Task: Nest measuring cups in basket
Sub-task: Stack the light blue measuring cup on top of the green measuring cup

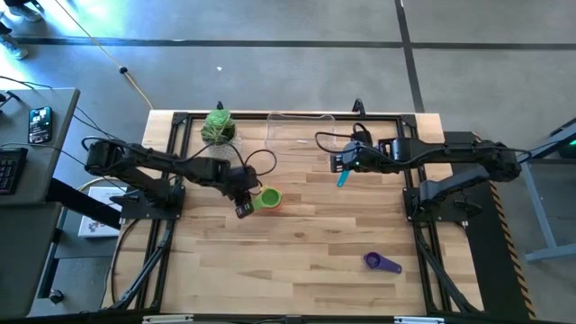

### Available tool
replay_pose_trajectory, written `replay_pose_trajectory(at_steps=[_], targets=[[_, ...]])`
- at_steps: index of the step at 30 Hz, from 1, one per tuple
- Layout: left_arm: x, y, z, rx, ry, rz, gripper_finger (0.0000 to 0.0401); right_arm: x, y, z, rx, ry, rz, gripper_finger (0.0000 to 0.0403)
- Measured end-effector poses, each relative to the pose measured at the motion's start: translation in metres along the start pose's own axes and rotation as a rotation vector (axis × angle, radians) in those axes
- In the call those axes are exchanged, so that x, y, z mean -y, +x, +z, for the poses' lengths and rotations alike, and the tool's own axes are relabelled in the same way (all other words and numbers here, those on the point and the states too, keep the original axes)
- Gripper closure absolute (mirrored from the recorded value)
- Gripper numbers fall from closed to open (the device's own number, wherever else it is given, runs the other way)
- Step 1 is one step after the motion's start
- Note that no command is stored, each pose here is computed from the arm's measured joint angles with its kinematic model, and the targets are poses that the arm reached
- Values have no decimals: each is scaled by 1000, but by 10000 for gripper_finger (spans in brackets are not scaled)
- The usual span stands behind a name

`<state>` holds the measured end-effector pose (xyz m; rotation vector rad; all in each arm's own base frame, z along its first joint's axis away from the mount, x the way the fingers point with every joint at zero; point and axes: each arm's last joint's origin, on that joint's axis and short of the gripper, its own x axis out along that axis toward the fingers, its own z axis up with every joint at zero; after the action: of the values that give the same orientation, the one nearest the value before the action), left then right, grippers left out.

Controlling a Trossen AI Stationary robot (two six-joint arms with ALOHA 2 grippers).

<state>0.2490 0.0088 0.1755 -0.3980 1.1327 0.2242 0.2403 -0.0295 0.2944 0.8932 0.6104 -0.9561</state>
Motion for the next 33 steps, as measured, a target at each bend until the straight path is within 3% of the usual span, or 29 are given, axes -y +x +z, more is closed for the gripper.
replay_pose_trajectory(at_steps=[10,20,33], targets=[[15,5,-3,9,-37,-27,364,0,0,0,0,0,0,402],[39,31,-4,26,-1,-105,364,0,0,0,0,1,1,402],[59,34,14,125,39,-178,364,-2,0,0,-11,23,23,402]])
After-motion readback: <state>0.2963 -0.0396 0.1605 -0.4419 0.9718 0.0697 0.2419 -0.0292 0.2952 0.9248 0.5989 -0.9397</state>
